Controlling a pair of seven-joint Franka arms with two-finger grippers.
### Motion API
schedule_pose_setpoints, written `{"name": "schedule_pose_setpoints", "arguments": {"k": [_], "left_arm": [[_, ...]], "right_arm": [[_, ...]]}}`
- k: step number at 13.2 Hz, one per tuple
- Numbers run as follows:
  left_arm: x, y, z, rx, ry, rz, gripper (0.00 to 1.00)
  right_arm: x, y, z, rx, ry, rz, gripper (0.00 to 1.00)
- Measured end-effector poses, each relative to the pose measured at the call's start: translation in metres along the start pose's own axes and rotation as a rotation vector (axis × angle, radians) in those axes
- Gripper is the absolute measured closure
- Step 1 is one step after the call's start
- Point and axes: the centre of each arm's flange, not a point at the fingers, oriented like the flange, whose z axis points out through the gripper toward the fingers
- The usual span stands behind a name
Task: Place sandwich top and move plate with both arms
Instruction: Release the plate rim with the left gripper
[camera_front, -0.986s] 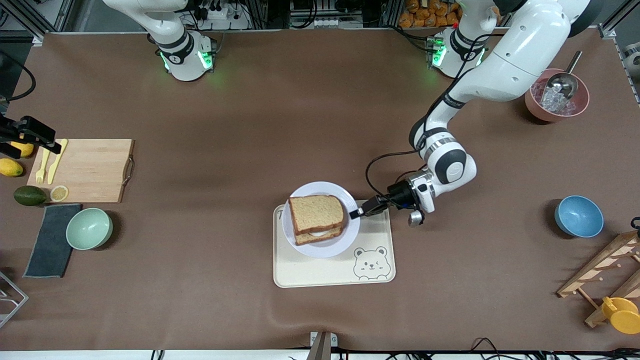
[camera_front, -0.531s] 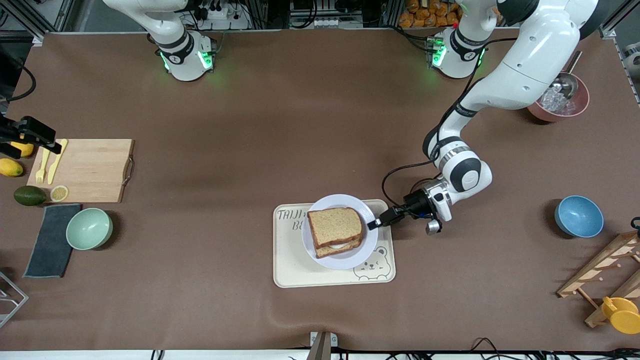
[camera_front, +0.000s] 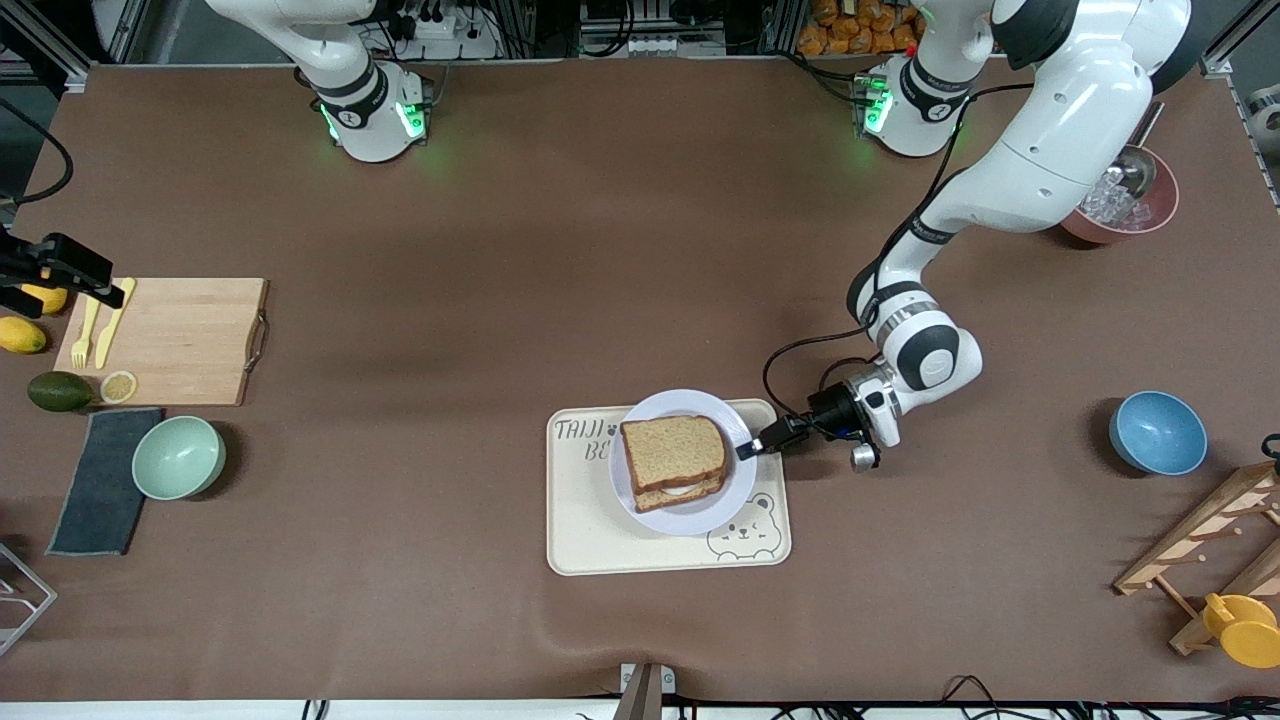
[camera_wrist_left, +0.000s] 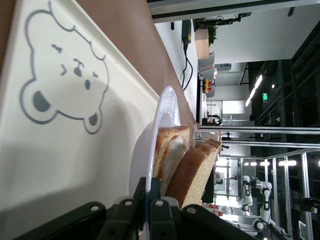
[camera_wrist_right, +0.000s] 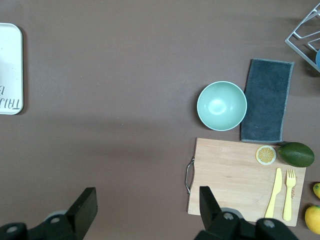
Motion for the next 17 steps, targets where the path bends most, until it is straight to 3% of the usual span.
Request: {"name": "schedule_pose_setpoints", "arguments": {"k": [10, 11, 17], "left_arm": [[0.005, -0.027, 0.010, 0.004, -0.005, 0.021, 0.96], [0.005, -0.027, 0.010, 0.004, -0.004, 0.021, 0.91], [0.029, -0.018, -0.004, 0.023, -0.029, 0.076, 0.28]], "right_arm": [[-0.001, 0.006, 0.001, 0.000, -0.001, 0.011, 0.08], [-0.001, 0.006, 0.001, 0.000, -0.001, 0.011, 0.08], [0.000, 0.006, 0.003, 0.000, -0.002, 0.011, 0.07]]}}
